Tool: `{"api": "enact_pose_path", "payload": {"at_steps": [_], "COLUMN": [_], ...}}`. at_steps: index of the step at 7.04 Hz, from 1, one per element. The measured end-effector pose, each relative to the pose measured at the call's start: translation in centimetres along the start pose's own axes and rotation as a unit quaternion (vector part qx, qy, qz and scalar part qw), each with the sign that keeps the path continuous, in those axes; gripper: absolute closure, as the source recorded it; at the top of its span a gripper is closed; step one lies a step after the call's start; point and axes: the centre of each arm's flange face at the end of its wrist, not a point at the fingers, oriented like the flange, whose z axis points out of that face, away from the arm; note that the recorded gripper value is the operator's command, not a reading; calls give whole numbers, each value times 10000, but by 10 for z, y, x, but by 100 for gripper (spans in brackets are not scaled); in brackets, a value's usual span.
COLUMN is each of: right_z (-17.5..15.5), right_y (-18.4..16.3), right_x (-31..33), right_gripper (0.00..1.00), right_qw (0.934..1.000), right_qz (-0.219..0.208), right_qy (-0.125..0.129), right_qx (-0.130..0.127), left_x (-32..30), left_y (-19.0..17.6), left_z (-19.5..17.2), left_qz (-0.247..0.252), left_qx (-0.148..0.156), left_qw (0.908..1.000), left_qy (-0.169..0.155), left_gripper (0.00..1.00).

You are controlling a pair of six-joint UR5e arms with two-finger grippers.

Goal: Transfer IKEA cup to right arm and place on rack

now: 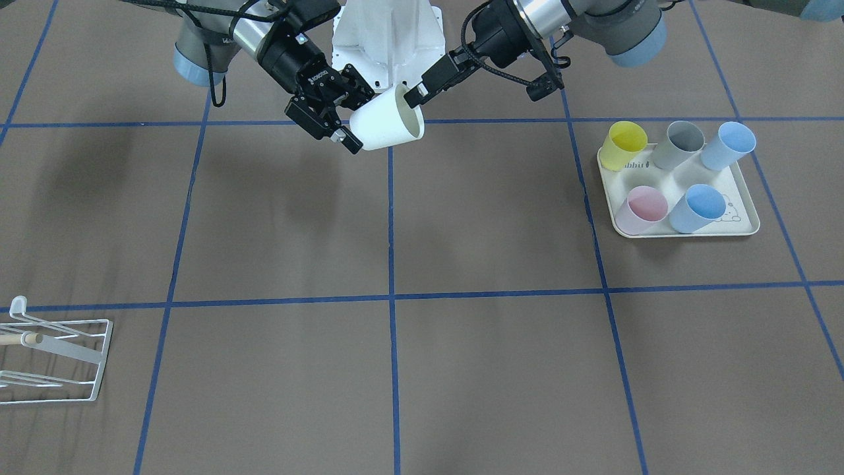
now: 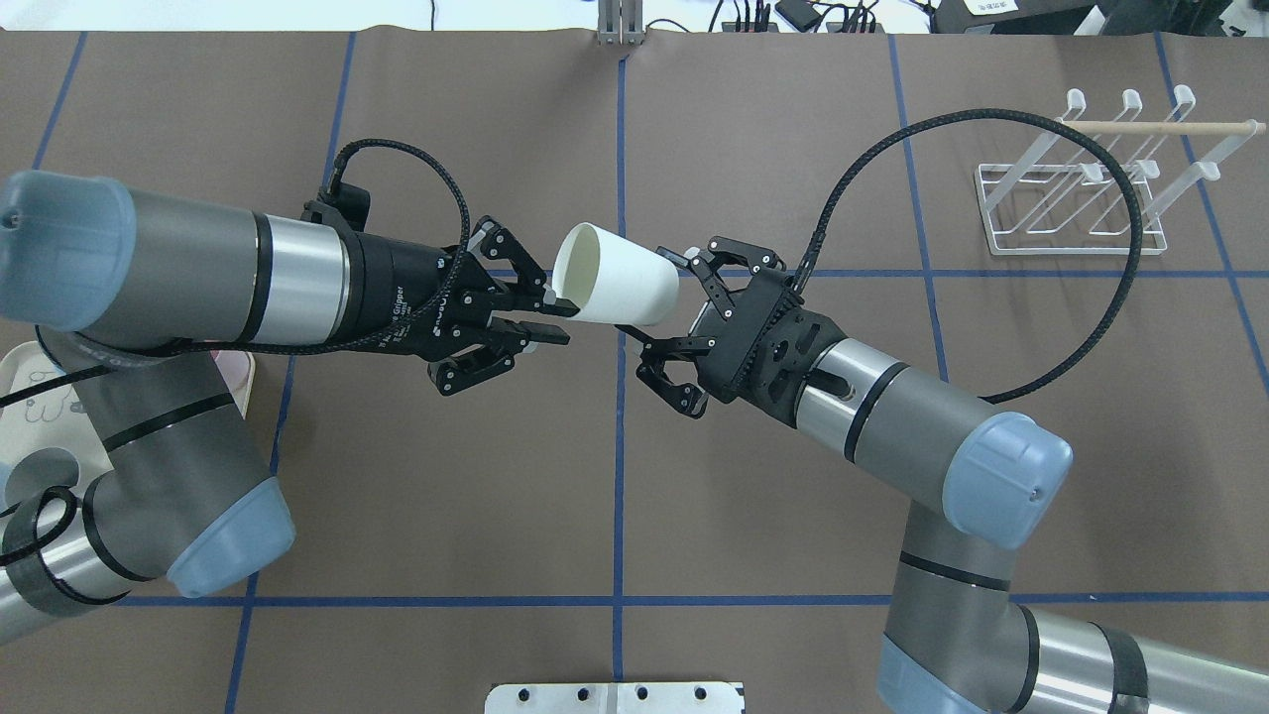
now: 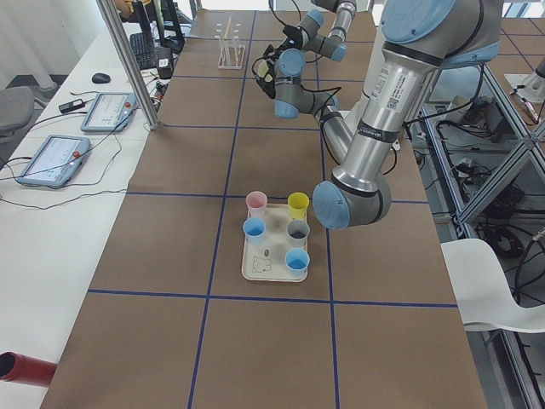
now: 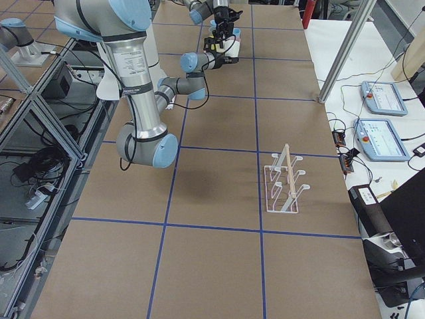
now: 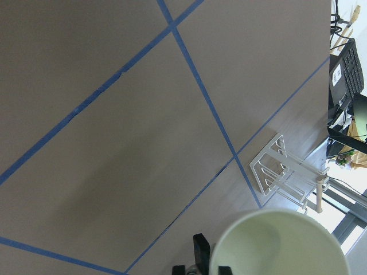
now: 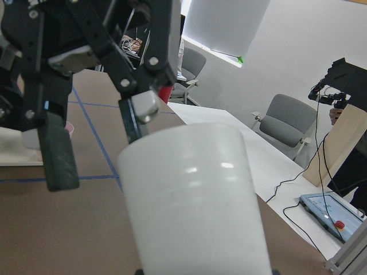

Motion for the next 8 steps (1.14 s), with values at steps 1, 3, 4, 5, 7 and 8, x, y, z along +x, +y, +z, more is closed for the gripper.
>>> {"api": "enact_pose_path", "payload": {"at_steps": [1,3,4,5,7,8], "right_z": [-1,-12,-25,-34,-39,-38], "right_y": [1,6,9,9,12,15], "right_x": [0,4,8,12,27,46], "right_gripper": [67,72,77,83,96,100], "right_qw": [10000,10000,10000,10000,9998,9992], "right_qz": [-3,-7,-6,-6,2,7], "right_qy": [2,-5,-8,-2,140,327], "right_qx": [-8,-35,-43,-50,-114,-245], "left_x": [1,3,1,-7,-21,-30], "left_y": [1,-5,-16,-30,-48,-57], "left_z": [-2,-9,-20,-35,-52,-57], "left_qz": [20,94,262,499,949,1221], "left_qx": [-9,8,56,125,241,311], "left_qw": [10000,10000,9996,9985,9946,9911], "left_qy": [10,-25,-105,-205,-344,-429], "left_gripper": [0,0,0,0,0,0]}}
